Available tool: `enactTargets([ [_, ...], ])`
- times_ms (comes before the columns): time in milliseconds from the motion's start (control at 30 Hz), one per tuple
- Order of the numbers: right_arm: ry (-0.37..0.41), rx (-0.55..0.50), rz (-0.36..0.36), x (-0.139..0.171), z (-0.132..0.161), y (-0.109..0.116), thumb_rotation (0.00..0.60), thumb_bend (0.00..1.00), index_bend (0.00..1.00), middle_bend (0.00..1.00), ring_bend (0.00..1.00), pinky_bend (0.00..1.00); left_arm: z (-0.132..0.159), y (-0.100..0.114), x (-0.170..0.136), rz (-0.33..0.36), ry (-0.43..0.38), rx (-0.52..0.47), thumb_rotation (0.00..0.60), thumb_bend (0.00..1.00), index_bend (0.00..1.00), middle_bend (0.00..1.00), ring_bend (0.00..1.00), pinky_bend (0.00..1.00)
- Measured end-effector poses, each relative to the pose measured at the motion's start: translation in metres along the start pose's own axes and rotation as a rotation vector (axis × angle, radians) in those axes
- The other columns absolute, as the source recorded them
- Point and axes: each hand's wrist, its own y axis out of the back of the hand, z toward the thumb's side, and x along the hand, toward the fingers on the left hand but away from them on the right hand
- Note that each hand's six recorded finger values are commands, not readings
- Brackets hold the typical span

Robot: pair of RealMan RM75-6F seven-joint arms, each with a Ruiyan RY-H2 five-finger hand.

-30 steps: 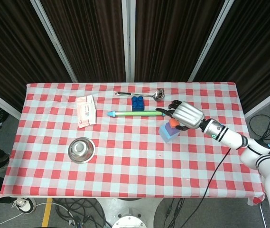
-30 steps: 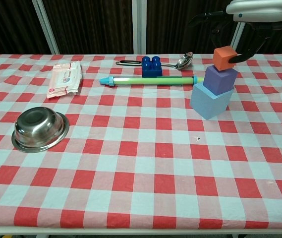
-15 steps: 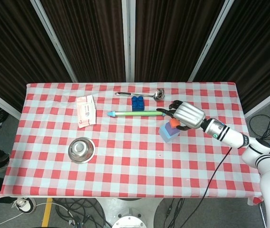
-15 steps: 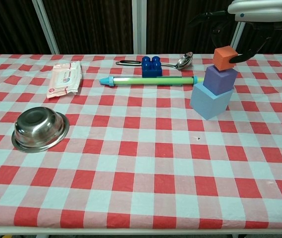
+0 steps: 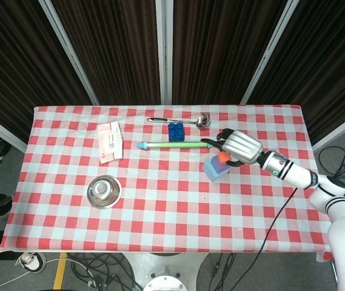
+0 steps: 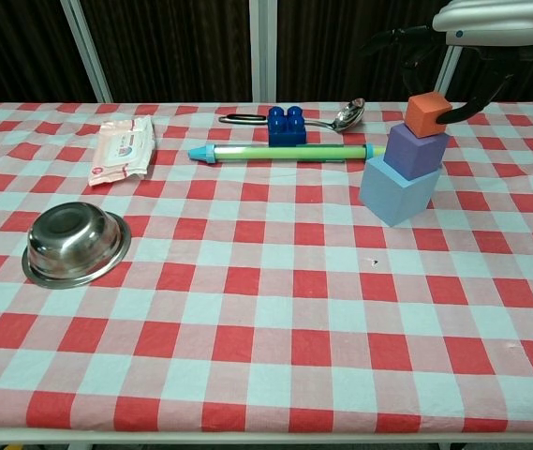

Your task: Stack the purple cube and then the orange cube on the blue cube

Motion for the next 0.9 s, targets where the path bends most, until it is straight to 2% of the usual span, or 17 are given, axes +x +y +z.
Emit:
enactTargets([
  [300, -0.002, -0.003, 0.006, -0.003, -0.001, -0.002, 0.6, 0.12, 0.0, 0.43, 0.25, 0.27, 0.0, 0.0, 0.002, -0.001, 0.0, -0.001, 0.6, 0.08, 0.22, 0.19, 0.12, 0.28],
  [467, -0.008, 0.0, 0.01, -0.003, -0.002, -0.002, 0.6, 0.06, 0.0, 0.34, 0.2, 0.27, 0.001, 0.001, 0.001, 0.0, -0.002, -0.002, 0.6, 0.08, 0.22, 0.19, 0.12, 0.28],
  [600, -0.004, -0.001, 0.003, -0.002, -0.002, 0.001, 0.6, 0.01, 0.0, 0.31, 0.17, 0.27, 0.002, 0.002, 0.001, 0.003, -0.005, -0.004, 0.6, 0.08, 0.22, 0.19, 0.12, 0.28],
  [900, -0.007, -0.003, -0.067, 0.018, -0.003, 0.023, 0.6, 0.0, 0.0, 0.24, 0.12, 0.27, 0.005, 0.01, -0.002, 0.015, -0.017, -0.012, 0.6, 0.08, 0.22, 0.19, 0.12, 0.28],
])
